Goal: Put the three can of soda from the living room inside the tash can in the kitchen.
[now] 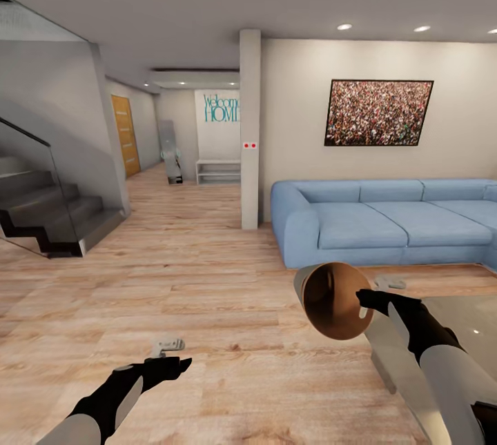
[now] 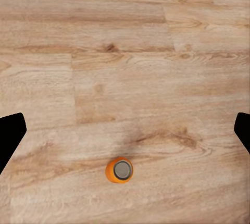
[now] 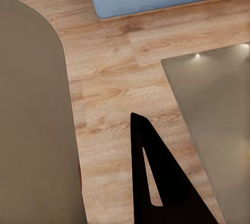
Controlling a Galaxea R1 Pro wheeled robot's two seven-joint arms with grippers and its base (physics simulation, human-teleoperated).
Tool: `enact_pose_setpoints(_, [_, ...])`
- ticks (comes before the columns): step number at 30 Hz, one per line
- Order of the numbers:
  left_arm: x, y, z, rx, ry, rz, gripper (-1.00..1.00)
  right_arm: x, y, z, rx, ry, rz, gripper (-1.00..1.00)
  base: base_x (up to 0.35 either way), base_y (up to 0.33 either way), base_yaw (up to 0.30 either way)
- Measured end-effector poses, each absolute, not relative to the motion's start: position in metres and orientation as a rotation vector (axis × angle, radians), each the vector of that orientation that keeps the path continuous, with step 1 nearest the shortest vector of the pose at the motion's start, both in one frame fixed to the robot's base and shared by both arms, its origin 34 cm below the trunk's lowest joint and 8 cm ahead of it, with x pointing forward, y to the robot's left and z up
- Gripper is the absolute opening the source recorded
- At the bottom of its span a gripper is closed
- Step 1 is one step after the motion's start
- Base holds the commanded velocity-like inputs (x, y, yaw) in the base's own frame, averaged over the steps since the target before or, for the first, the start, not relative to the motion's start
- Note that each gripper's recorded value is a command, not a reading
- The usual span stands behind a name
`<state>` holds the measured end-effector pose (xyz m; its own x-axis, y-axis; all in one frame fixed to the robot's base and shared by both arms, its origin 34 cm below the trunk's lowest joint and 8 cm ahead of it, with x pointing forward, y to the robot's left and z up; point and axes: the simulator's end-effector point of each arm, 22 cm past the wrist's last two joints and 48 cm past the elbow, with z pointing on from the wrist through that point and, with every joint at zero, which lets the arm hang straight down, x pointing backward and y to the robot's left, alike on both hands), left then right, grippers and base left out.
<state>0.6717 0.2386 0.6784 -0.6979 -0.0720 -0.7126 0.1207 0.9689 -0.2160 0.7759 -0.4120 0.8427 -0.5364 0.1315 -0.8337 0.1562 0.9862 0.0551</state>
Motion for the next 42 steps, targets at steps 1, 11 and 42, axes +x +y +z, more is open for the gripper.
enact_pose_setpoints(1, [0.672,0.239,0.677,0.035,2.319,-0.315,1.00,0.776,-0.412,0.841,0.201,2.143,-0.031,-1.00,0.000,0.000,0.000])
enact_pose_setpoints(11, [0.675,0.238,0.665,0.046,2.290,-0.309,1.00,0.776,-0.421,0.831,0.205,2.130,-0.045,-1.00,0.000,0.000,0.000])
enact_pose_setpoints(42, [0.672,0.238,0.610,0.051,2.273,-0.303,1.00,0.771,-0.417,0.780,0.207,2.137,-0.025,-1.00,0.000,0.000,0.000])
